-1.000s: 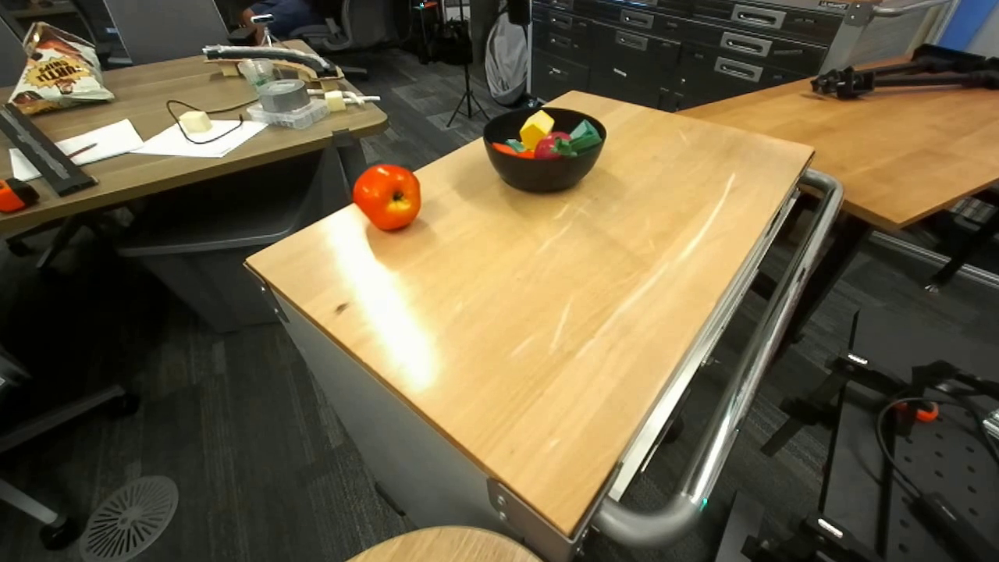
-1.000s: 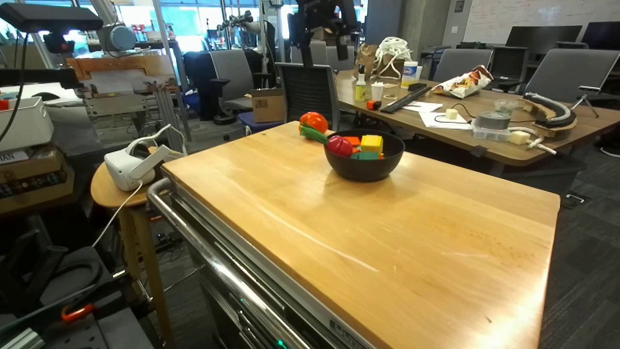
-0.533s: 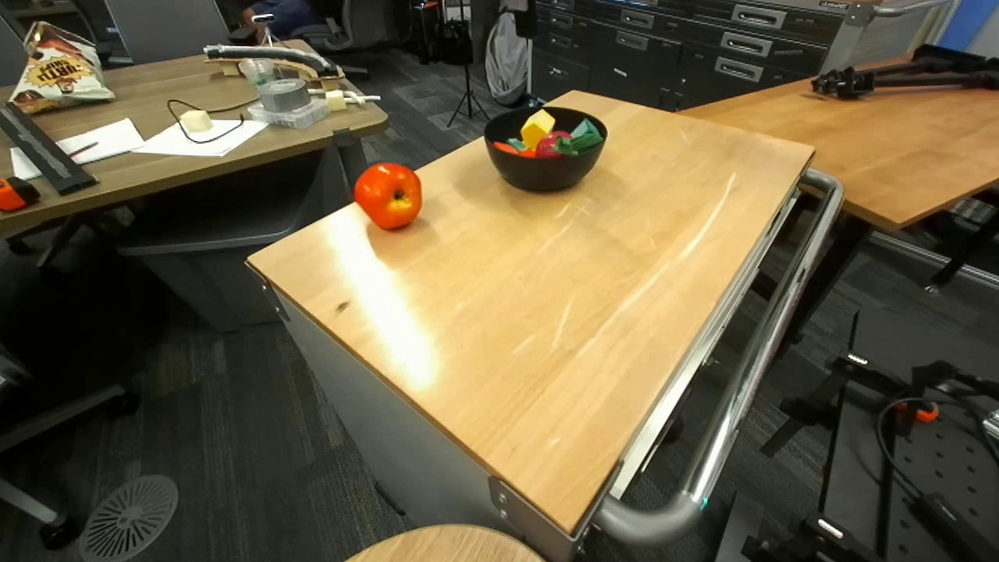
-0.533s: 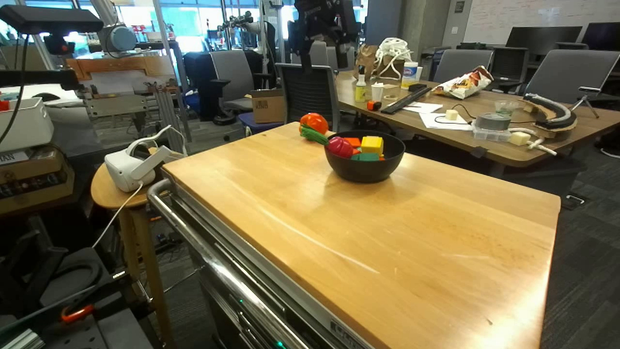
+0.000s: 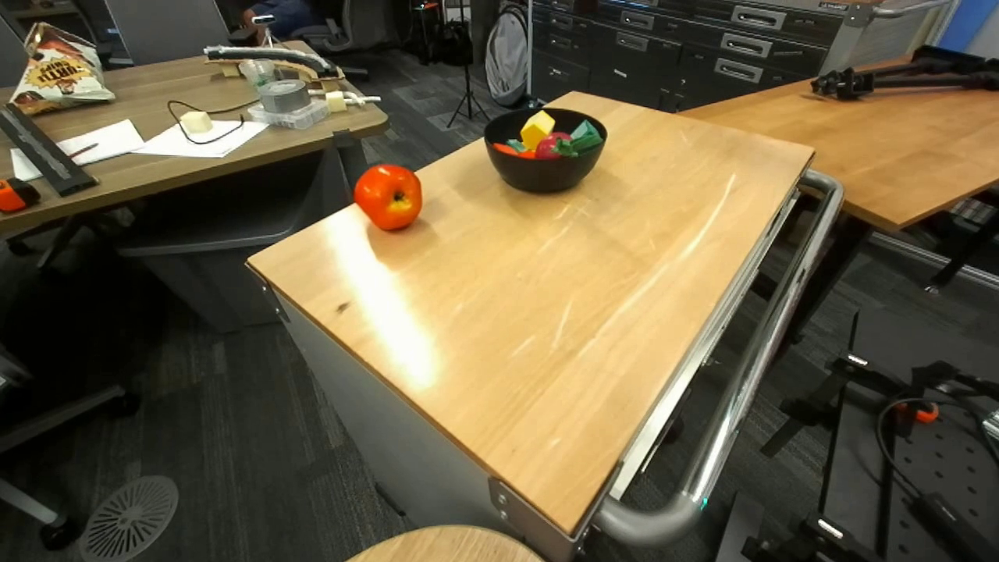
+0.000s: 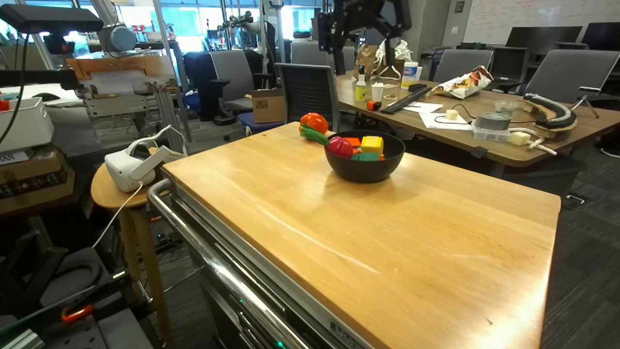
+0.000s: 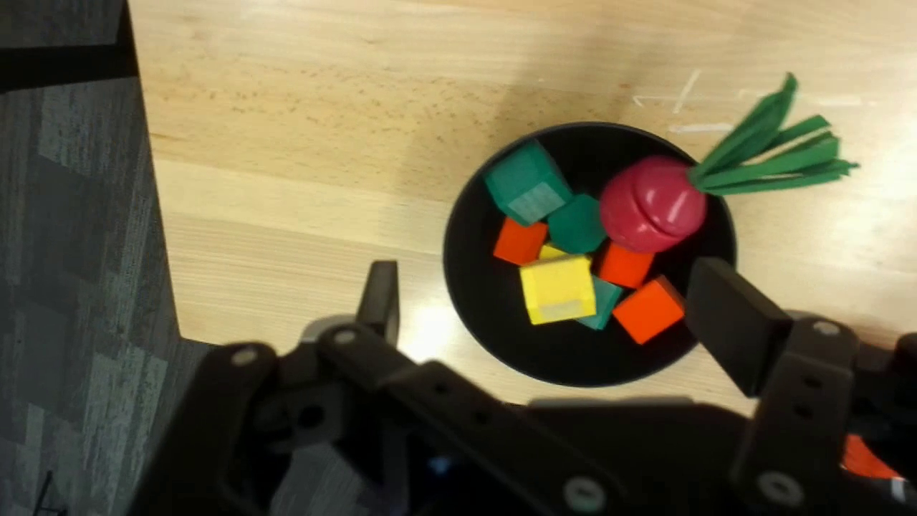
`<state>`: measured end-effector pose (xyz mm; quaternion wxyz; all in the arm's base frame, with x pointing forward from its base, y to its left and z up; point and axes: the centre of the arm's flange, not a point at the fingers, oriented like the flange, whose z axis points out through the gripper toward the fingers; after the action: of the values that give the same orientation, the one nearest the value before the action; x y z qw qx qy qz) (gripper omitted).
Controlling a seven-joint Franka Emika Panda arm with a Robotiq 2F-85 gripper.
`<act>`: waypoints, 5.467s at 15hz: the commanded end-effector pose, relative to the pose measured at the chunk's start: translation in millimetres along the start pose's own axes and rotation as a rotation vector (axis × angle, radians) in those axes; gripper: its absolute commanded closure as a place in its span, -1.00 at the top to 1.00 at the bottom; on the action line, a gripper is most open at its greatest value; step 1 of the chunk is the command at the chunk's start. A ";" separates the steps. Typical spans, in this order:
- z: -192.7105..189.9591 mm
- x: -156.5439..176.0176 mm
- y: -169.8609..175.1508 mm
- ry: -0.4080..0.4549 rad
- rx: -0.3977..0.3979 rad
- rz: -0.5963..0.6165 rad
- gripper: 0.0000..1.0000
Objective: Move the apple to the left, take the radish and blocks out of the black bowl
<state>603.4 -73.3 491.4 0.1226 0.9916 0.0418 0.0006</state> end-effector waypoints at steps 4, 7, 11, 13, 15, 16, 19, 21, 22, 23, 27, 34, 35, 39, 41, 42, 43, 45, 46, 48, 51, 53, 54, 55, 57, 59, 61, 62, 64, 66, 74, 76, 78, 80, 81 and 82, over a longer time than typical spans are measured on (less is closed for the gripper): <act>12.8 -10.4 45.9 -0.004 0.003 -0.040 1.00; 18.8 -7.5 33.1 0.033 0.022 -0.113 1.00; 45.6 10.7 34.2 0.051 0.212 -0.242 1.00; 60.0 15.6 42.5 0.054 0.329 -0.271 1.00; 66.2 10.7 48.7 0.015 0.394 -0.128 1.00; 73.4 3.6 36.4 0.032 0.346 -0.209 1.00; 80.7 2.0 48.1 0.008 0.375 -0.155 1.00; 81.5 4.8 44.4 0.001 0.398 -0.139 1.00; 85.6 8.5 39.2 -0.002 0.417 -0.109 1.00; 88.5 11.0 35.9 -0.006 0.424 -0.084 1.00; 102.5 25.8 21.6 -0.039 0.474 0.040 1.00; 112.5 60.2 -12.8 -0.114 0.445 0.194 1.00; 115.7 66.0 -16.1 -0.132 0.439 0.207 1.00; 132.1 77.8 -25.8 -0.200 0.440 0.230 1.00; 140.6 76.7 -24.5 -0.232 0.442 0.239 1.00; 145.0 74.1 -22.7 -0.250 0.442 0.236 1.00; 148.8 71.7 -20.9 -0.269 0.448 0.231 1.00; 155.4 61.9 -16.1 -0.324 0.457 0.219 1.00; 158.8 57.2 -13.2 -0.343 0.460 0.219 1.00; 166.8 52.2 -5.2 -0.367 0.468 0.233 0.96; 176.3 56.1 0.6 -0.359 0.468 0.256 0.46; 178.2 60.5 0.4 -0.353 0.459 0.259 0.14; 178.8 62.6 -0.4 -0.353 0.454 0.259 -0.06; 179.0 65.1 -1.3 -0.351 0.455 0.256 -0.19; 177.7 69.7 -3.3 -0.354 0.453 0.244 -0.46; 174.4 71.9 -3.7 -0.355 0.459 0.231 -0.48; 169.7 72.8 -2.2 -0.348 0.460 0.229 -0.50; 165.1 71.7 -0.1 -0.337 0.465 0.225 -0.54; 150.6 67.6 7.7 -0.302 0.478 0.217 -0.65; 131.6 59.0 22.3 -0.245 0.467 0.229 -0.68; 74.8 19.7 130.3 -0.018 0.429 0.422 -0.68; 82.5 22.8 149.9 -0.030 0.391 0.456 -0.68; 94.9 26.4 157.0 -0.070 0.346 0.457 -0.68; 111.6 33.5 151.0 -0.124 0.276 0.453 -0.68; 123.0 39.1 145.4 -0.162 0.240 0.444 -0.68; 133.4 42.9 140.1 -0.193 0.204 0.442 -0.68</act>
<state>639.8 -247.7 415.2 -0.0271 0.9816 -0.1840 -0.0431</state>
